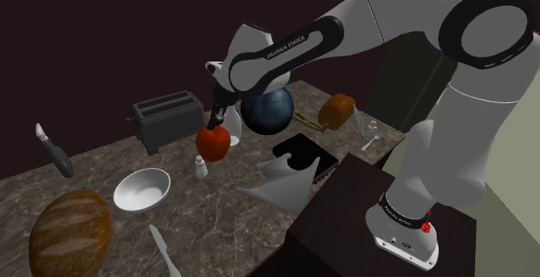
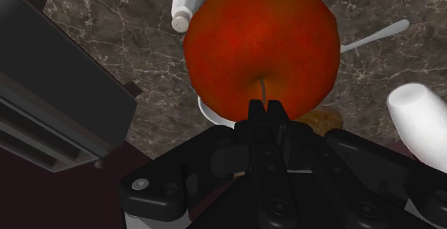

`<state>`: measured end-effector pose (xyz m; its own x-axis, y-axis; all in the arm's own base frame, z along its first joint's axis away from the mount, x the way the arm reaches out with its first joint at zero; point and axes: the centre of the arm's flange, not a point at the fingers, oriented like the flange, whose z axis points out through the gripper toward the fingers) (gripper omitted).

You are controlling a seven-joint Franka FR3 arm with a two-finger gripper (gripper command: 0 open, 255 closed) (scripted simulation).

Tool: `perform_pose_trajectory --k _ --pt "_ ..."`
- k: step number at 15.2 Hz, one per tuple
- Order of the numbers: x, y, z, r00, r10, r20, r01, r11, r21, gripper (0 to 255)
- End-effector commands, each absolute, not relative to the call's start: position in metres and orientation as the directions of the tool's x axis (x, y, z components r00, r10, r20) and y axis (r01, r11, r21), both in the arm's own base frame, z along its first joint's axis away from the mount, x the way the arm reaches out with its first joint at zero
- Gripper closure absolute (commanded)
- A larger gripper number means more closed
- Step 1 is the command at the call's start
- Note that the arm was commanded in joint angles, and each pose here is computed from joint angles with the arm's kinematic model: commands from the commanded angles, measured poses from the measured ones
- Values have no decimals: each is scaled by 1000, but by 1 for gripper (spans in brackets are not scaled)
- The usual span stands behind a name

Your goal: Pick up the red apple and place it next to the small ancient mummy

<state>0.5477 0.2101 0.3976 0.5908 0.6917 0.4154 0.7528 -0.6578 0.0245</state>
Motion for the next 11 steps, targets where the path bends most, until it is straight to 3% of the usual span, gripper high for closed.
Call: perform_pose_trajectory --k 1,11 --pt "542 186 398 590 692 416 753 -657 25 255" --pt "503 59 399 590 692 416 753 -657 25 255"
